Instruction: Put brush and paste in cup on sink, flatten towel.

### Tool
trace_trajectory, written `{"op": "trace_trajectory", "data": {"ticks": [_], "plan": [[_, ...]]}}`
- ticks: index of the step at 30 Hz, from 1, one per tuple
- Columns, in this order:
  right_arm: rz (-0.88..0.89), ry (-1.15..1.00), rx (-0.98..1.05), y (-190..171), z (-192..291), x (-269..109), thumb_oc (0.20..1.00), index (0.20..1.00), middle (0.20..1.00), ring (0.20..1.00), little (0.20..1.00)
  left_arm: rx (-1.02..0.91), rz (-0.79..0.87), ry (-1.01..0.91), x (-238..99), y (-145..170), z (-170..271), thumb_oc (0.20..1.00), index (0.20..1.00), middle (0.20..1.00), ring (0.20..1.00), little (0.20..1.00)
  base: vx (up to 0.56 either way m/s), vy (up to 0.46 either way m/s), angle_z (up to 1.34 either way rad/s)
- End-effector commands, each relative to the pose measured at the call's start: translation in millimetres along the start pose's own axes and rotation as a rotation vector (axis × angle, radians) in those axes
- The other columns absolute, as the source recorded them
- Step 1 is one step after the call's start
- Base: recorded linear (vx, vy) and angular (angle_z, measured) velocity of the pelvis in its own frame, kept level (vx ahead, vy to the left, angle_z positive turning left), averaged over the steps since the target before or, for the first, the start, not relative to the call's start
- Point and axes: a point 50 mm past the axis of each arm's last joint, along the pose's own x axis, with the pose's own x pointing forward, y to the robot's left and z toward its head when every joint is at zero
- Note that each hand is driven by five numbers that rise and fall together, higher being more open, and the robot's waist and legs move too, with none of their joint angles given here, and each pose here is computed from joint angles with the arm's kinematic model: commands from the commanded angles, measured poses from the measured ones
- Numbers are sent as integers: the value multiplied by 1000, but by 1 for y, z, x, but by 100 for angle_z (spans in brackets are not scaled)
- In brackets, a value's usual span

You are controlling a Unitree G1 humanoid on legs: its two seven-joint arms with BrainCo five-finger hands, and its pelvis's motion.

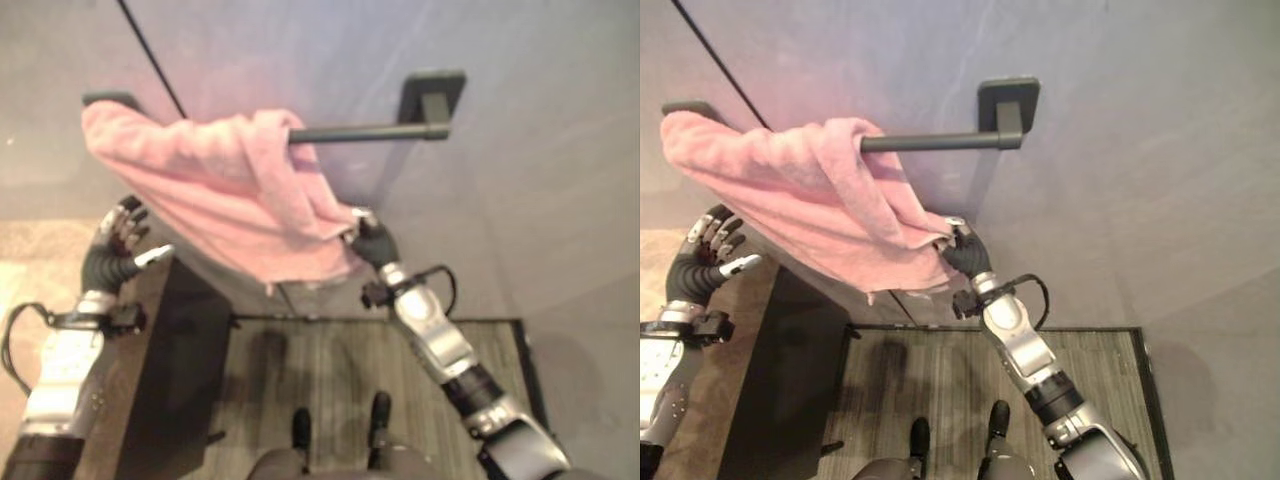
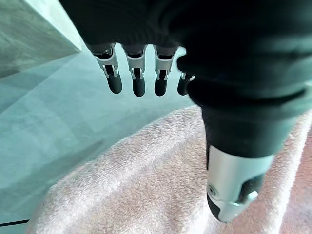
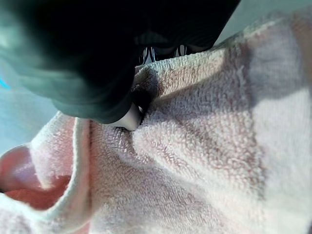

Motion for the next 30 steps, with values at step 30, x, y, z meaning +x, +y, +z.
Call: {"op": "trace_trajectory", "data": {"ticks": [30], "plan": [[137,-77,-7,11,9,-21,235,235,235,235,235,133,38,-68,-15,24,16,1000,1000,1000,1000,1000,5,-1,-2]]}}
